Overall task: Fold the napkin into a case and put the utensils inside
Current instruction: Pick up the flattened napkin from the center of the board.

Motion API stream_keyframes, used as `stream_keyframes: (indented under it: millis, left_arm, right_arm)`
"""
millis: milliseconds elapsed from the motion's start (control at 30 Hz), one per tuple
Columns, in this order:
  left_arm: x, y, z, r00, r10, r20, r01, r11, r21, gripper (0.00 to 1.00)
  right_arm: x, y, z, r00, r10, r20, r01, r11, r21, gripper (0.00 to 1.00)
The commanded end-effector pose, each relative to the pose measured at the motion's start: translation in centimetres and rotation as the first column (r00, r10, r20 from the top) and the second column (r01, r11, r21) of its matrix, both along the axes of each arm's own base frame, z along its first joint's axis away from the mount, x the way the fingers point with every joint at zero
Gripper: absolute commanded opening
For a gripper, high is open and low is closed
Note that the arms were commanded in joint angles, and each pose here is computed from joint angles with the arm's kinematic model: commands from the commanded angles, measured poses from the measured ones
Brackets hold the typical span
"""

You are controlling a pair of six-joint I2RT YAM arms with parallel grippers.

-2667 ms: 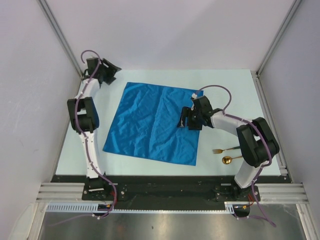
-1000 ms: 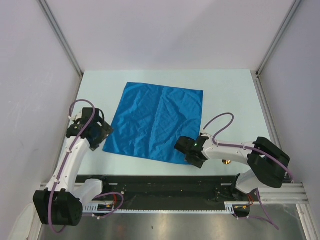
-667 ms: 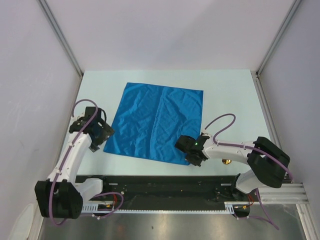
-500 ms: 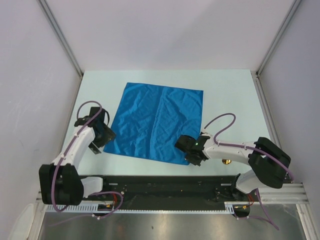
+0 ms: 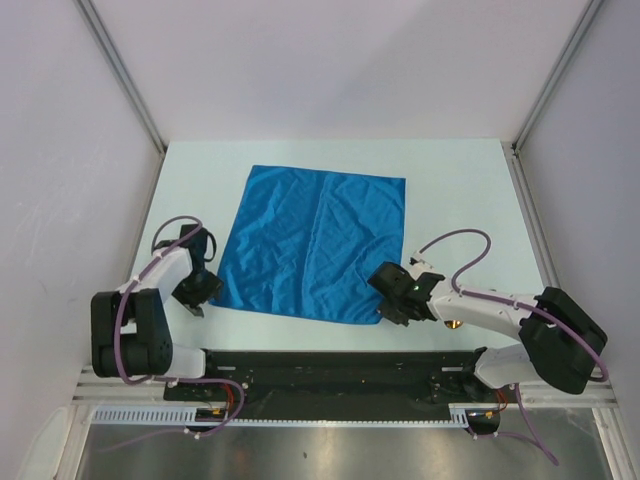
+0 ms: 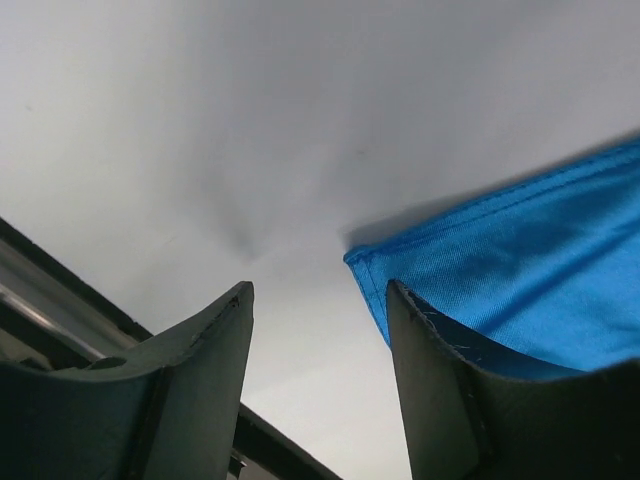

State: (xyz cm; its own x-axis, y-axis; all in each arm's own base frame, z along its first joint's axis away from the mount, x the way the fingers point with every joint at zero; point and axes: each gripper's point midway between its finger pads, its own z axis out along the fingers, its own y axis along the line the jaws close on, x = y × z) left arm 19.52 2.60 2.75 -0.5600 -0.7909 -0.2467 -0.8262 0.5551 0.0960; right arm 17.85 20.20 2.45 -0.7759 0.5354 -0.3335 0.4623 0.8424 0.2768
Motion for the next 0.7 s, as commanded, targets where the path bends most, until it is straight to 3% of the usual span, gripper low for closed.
stream_keyframes:
  millis: [0, 167, 433, 567, 667]
  left_arm:
    - [1.0, -0.1, -1.5, 0.999, 0.031, 0.038, -0.03, 0.999, -0.016, 0.6]
    - [0.4, 0.2, -3.0, 0.999, 0.039, 0.007, -0.039, 0.999, 0.0, 0.61]
    - [2.2, 0.7, -2.3, 0.996, -0.009, 0.087, 0.007, 1.0, 0.022, 0.59]
    - [2.7, 0.6, -2.0, 0.995, -0.022, 0.099, 0.021, 1.0, 0.012, 0.53]
    - [1.9, 0.9, -1.1, 0.996, -0.016, 0.09, 0.013, 1.0, 0.028, 0.61]
  right_arm:
    - [0.3, 0.3, 0.4, 0.999, 0.023, 0.03, -0.024, 0.999, 0.038, 0.0]
    - [0.1, 0.4, 0.4, 0.999, 0.022, 0.027, -0.023, 0.998, 0.053, 0.0]
    - [0.0, 0.3, 0.8, 0.999, 0.016, 0.038, -0.018, 0.998, 0.057, 0.0]
    - [-0.1, 0.4, 1.1, 0.999, 0.02, 0.049, -0.023, 0.998, 0.063, 0.0]
    - [-0.2, 0.4, 1.2, 0.999, 0.021, 0.046, -0.024, 0.998, 0.063, 0.0]
